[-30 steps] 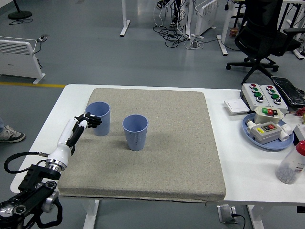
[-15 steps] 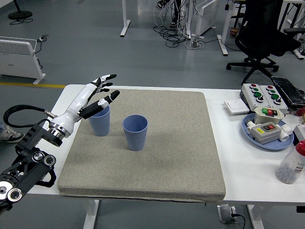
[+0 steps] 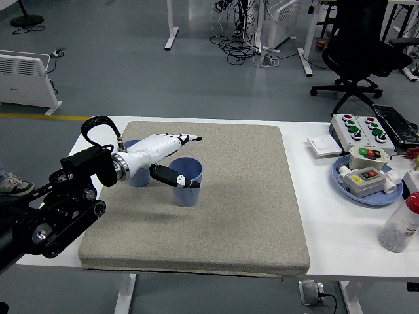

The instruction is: Push cup pick cup insert cup

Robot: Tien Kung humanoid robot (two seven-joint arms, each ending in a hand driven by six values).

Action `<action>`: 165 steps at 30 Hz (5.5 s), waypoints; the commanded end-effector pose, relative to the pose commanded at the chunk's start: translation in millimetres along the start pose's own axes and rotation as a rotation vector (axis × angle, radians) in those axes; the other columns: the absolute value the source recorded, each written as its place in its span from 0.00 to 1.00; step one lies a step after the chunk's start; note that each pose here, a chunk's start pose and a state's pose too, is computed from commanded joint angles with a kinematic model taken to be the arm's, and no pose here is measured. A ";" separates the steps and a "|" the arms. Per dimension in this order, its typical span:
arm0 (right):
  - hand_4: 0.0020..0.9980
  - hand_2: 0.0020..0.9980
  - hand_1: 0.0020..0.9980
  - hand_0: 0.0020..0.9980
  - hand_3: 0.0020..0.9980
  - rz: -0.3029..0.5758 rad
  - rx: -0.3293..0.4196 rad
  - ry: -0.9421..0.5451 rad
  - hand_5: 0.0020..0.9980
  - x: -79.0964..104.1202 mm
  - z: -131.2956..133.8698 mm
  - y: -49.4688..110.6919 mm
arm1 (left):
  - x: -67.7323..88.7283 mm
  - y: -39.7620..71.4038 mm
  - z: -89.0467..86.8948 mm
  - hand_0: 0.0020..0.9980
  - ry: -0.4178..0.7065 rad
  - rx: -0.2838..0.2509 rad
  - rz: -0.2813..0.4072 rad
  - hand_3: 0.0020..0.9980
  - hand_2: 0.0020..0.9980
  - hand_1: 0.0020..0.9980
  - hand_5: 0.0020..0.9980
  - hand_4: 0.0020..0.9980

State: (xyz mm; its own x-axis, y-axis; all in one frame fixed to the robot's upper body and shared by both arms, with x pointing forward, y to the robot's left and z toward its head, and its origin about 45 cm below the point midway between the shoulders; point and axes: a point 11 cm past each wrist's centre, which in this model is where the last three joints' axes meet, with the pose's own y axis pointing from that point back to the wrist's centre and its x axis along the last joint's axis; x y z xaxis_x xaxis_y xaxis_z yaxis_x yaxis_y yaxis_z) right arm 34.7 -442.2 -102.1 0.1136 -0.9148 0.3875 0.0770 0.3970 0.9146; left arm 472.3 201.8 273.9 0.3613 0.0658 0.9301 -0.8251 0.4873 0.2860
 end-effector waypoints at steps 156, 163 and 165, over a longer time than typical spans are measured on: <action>0.20 0.69 0.61 0.71 0.62 0.003 0.011 0.006 0.54 1.9 -5.8 1.0 | 89.5 61.5 -116.0 0.68 0.460 0.268 0.519 0.76 0.77 0.73 0.93 0.67; 0.20 0.69 0.61 0.71 0.62 0.002 0.011 0.001 0.54 0.5 -4.8 0.8 | 60.8 85.6 -117.6 0.63 0.860 0.217 0.729 0.63 0.69 0.67 1.00 0.56; 0.20 0.69 0.61 0.71 0.62 0.003 0.011 0.001 0.54 0.4 -4.5 0.8 | 45.3 90.0 -115.1 0.64 0.974 0.187 0.724 0.67 0.69 0.67 1.00 0.54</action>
State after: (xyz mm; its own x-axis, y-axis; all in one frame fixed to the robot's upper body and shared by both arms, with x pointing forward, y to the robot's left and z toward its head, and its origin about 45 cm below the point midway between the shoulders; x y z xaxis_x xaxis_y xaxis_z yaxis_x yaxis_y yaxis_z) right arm 39.2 -442.0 -101.7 0.1146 -0.9137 0.3899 0.0657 0.3986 0.9148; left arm 464.4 348.9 315.3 -0.0985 0.9313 0.3507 -0.9908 -0.0590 -0.1218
